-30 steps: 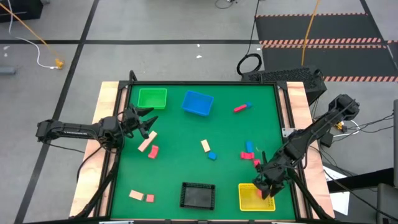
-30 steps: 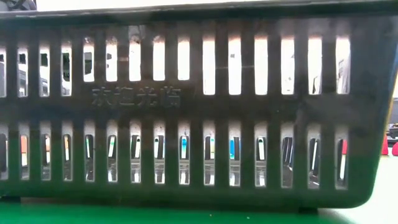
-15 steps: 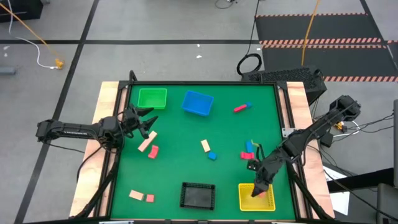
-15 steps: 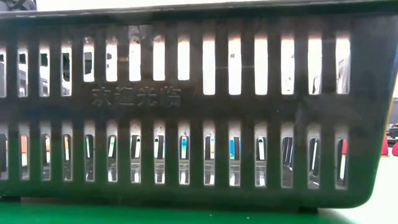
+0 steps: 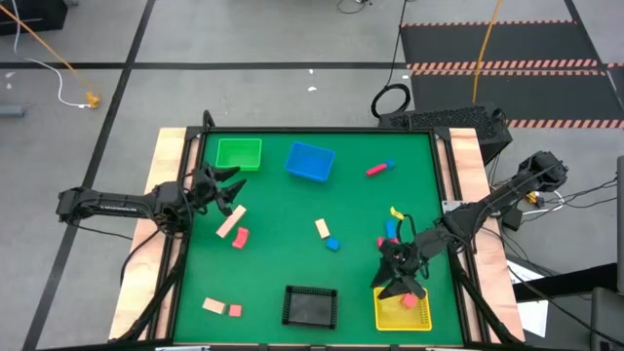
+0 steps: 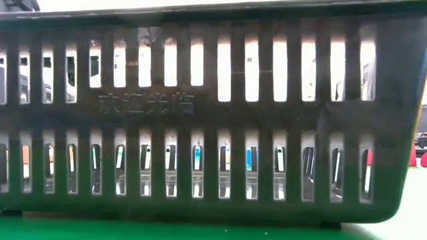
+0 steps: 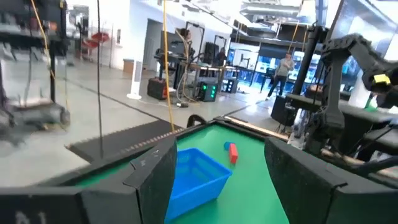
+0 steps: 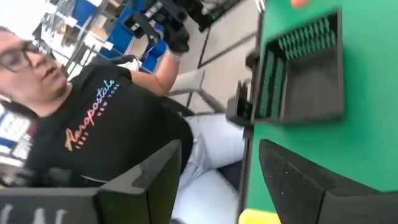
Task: Sort & place blocks by color
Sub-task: Put the top brown wooden block into the green basket
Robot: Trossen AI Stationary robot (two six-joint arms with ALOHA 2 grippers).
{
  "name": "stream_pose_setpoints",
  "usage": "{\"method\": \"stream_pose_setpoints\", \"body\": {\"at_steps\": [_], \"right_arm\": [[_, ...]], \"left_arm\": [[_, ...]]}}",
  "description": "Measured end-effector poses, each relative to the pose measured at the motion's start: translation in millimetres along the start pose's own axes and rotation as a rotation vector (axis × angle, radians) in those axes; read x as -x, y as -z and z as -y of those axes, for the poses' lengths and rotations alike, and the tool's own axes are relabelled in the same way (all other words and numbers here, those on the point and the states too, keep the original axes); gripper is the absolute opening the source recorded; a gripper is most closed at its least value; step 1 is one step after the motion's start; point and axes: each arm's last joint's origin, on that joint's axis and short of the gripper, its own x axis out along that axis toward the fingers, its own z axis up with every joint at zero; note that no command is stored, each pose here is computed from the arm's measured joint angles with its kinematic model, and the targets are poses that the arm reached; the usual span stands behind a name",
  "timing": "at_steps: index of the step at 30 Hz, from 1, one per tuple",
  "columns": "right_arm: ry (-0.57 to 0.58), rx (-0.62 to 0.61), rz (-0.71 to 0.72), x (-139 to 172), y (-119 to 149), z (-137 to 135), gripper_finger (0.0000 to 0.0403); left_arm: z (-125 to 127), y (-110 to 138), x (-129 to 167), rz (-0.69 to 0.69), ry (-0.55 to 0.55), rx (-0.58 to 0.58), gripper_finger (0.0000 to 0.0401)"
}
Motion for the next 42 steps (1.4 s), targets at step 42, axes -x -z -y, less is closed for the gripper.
{"method": "stream_pose_setpoints", "body": {"at_steps": [42], "right_arm": [[0.585,0.421,0.553,29,-64,44,0.0206]], "left_arm": [[22,-23,-45,-0.39,-0.136,0.097,0.0243]]}}
